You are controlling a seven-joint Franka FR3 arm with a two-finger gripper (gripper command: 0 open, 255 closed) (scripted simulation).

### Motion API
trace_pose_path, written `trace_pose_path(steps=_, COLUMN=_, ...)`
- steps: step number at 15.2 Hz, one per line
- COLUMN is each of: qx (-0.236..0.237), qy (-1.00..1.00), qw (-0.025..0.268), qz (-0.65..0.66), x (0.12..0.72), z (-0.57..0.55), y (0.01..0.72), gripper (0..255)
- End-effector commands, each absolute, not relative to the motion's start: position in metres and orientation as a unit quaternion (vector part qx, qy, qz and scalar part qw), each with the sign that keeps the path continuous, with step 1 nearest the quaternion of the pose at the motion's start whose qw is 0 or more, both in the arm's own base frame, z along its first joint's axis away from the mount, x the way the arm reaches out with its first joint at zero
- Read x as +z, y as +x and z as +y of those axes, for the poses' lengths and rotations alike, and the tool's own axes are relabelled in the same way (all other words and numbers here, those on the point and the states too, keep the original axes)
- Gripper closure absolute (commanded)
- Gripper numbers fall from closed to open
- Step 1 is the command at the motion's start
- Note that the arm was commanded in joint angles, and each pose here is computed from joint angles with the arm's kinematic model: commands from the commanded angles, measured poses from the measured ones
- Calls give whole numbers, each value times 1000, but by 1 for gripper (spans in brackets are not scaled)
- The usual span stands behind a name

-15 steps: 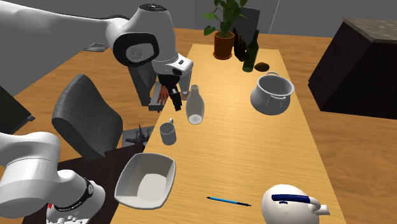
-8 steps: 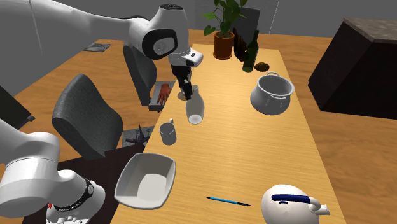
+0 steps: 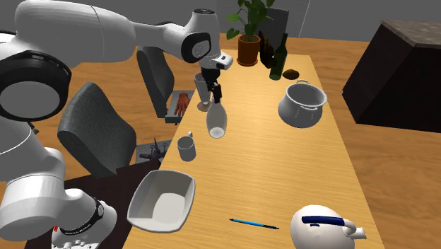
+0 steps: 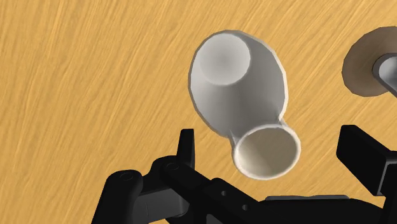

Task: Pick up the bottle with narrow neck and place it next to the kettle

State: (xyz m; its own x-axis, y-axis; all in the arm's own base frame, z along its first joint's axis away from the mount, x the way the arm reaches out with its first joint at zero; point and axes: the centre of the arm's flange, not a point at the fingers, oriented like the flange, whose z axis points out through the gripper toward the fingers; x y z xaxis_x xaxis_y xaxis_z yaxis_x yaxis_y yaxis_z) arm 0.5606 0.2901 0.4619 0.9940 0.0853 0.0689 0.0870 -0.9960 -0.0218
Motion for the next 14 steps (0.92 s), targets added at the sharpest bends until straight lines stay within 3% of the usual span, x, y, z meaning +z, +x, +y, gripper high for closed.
trace_pose_path(steps=1, qx=-34, qy=-998, qw=12, qz=-43, x=452, z=293, y=564, gripper=0)
trace_pose_path(steps=14, qx=-34, qy=-998, qw=12, qz=-43, x=428, z=294, y=566, gripper=0)
